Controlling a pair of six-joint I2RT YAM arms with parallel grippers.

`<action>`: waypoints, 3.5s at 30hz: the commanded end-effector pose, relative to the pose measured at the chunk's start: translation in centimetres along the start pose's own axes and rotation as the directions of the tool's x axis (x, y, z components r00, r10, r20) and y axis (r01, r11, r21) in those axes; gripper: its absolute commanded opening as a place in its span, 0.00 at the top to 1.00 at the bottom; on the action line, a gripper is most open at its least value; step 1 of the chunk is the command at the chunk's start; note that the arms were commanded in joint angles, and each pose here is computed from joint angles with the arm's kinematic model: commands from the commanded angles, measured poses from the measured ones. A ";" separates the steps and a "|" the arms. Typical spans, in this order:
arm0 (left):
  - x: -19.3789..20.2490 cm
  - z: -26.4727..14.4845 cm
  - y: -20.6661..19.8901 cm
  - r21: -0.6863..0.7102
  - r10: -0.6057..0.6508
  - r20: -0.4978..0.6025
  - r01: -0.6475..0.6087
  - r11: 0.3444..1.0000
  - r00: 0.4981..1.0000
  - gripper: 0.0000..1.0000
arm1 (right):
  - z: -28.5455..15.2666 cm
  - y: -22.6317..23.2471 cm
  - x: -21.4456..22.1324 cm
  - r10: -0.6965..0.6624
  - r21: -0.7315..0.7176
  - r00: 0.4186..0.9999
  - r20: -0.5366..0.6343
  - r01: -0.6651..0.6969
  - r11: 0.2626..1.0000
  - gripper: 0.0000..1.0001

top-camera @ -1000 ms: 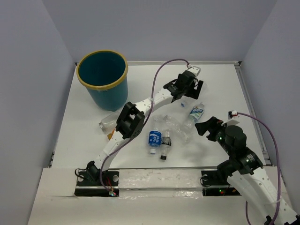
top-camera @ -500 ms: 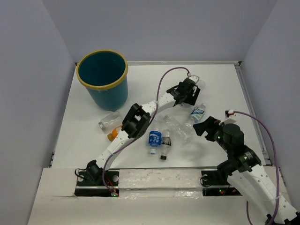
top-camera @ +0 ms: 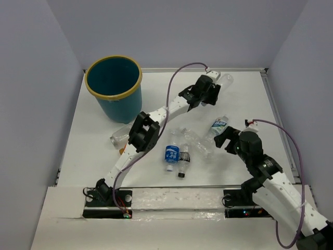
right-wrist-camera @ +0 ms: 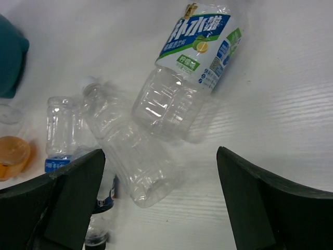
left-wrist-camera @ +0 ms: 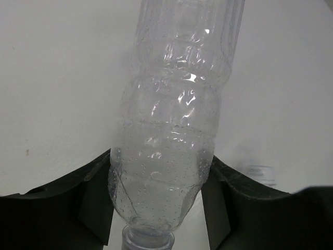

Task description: Put the plastic bottles in the bin

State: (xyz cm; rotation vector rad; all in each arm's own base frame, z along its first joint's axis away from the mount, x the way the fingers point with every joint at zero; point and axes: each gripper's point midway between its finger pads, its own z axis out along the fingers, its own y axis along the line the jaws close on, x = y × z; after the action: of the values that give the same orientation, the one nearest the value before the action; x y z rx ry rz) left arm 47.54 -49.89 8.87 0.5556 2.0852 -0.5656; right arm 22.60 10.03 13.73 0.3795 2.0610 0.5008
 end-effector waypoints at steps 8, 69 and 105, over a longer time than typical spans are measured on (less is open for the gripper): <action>-26.1 -31.2 2.5 0.037 -0.075 0.621 0.066 0.997 0.780 0.53 | 4.4 1.3 -5.7 -0.070 0.131 0.988 0.135 0.052 0.990 0.00; -17.0 -50.5 22.7 -0.199 -0.152 0.762 0.450 0.871 0.630 0.01 | 6.9 4.9 -19.2 -0.149 0.201 0.913 0.380 0.075 0.977 0.51; 9.7 -40.2 9.0 0.082 -0.487 0.165 0.481 0.873 0.857 0.01 | 9.6 55.5 -18.1 0.032 -0.598 0.684 0.729 0.612 0.518 0.50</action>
State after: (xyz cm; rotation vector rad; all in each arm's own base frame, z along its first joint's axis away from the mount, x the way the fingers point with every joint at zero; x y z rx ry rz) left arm 22.56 -15.65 19.27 -0.0766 2.0387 -0.7886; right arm 46.23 50.75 45.47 -0.3924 1.1765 0.8113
